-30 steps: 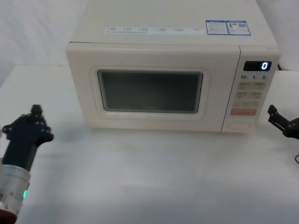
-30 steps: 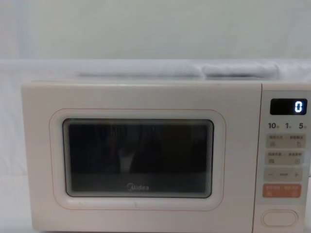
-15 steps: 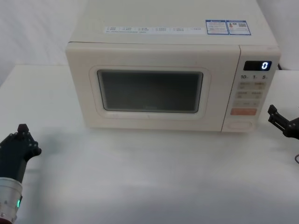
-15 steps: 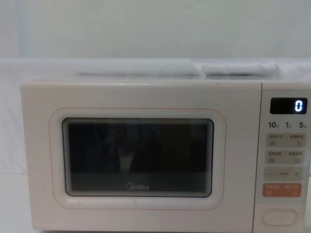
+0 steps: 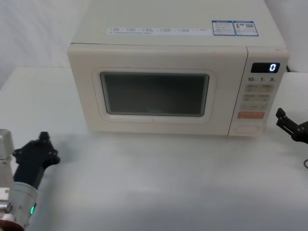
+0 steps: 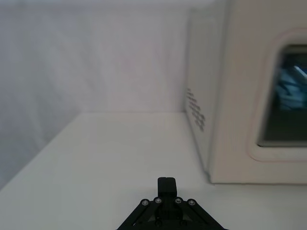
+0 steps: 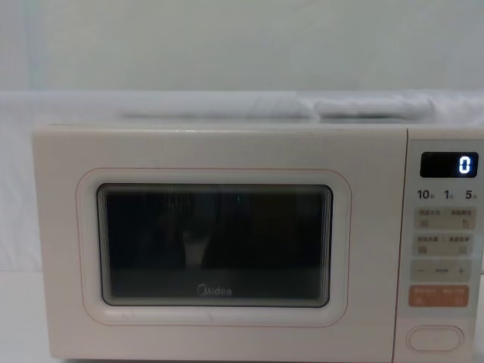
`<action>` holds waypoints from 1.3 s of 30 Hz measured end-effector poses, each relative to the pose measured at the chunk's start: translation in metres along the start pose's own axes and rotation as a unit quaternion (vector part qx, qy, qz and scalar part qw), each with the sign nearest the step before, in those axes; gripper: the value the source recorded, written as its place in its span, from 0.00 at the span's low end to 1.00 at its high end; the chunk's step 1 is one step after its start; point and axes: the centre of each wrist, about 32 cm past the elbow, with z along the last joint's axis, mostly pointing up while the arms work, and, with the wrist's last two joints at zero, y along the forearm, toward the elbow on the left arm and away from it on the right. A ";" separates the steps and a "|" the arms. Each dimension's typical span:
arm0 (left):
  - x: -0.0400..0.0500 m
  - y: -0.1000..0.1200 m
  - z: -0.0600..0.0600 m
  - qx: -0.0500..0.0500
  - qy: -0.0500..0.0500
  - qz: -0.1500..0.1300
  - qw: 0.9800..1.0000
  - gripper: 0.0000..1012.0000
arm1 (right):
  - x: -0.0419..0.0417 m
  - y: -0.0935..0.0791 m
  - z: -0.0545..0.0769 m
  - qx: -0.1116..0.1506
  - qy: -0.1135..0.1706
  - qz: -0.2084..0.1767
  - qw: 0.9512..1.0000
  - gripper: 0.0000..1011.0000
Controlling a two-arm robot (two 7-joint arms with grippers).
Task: Press the button to open the microwave door with one hand; close the microwave door with the other hand.
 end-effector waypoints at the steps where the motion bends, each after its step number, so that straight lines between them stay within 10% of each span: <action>1: 0.0000 -0.001 0.000 0.003 -0.006 -0.010 1.000 0.00 | 0.0000 0.000 0.000 0.000 0.000 0.000 1.000 0.99; 19: 0.0023 -0.006 -0.004 0.010 -0.038 -0.071 0.997 0.00 | 0.0000 0.000 0.000 0.000 0.000 0.000 1.000 0.99; 39: 0.0012 -0.006 -0.005 0.010 -0.039 -0.068 0.997 0.00 | 0.0000 0.000 0.000 0.000 0.000 0.000 1.000 0.99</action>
